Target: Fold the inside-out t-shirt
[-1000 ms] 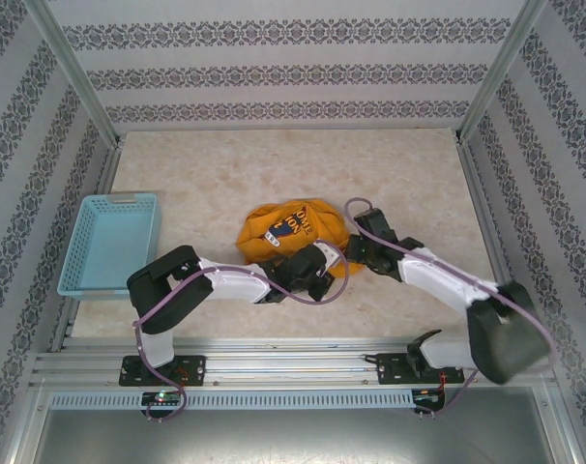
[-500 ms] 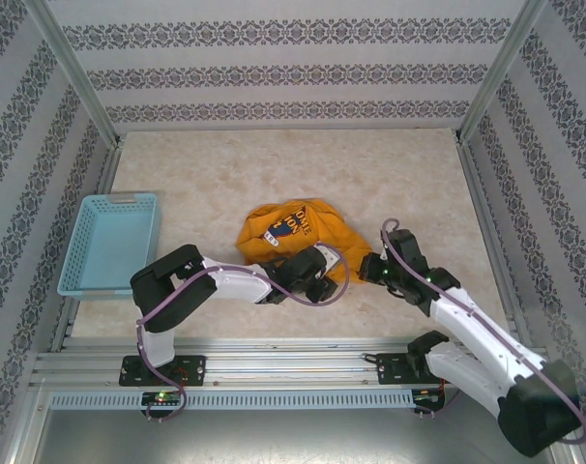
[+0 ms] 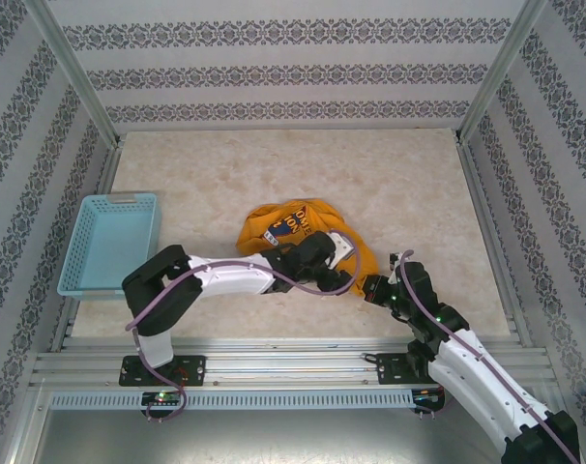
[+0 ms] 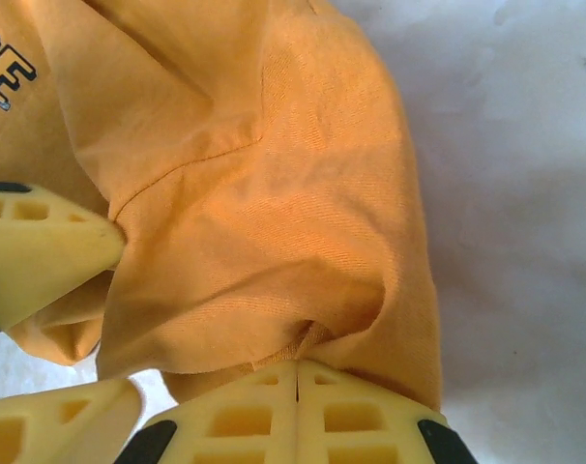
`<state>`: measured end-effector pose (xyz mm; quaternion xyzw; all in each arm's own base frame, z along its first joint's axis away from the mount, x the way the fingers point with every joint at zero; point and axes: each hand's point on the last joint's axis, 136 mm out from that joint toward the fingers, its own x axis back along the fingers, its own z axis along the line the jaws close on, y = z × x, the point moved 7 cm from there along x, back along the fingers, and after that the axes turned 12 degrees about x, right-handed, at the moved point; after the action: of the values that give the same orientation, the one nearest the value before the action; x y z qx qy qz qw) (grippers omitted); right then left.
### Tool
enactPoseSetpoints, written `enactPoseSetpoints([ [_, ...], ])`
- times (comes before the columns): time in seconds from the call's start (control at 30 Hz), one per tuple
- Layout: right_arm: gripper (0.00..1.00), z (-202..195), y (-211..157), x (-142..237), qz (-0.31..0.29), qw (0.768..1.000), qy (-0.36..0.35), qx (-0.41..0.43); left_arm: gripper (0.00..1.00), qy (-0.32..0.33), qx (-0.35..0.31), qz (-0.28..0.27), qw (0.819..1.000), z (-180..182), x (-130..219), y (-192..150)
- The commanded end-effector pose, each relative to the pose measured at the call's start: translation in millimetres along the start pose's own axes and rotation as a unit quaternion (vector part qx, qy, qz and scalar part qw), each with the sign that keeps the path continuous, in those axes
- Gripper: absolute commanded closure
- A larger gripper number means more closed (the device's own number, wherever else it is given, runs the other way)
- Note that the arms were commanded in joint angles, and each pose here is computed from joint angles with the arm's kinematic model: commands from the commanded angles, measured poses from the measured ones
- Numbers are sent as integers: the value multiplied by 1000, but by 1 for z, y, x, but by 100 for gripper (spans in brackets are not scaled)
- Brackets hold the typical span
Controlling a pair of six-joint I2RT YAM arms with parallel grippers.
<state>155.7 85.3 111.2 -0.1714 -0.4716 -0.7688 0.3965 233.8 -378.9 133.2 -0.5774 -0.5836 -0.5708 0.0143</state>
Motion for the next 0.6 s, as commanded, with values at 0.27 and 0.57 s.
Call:
enactPoseSetpoints([
  [0.27, 100, 6, 11, 4, -9, 1000, -4, 14, 63, 70, -45, 53, 995, -4, -25, -7],
  [0.57, 99, -12, -4, -9, 28, 998, -48, -14, 98, 58, 5, 31, 998, 3, -19, 14],
])
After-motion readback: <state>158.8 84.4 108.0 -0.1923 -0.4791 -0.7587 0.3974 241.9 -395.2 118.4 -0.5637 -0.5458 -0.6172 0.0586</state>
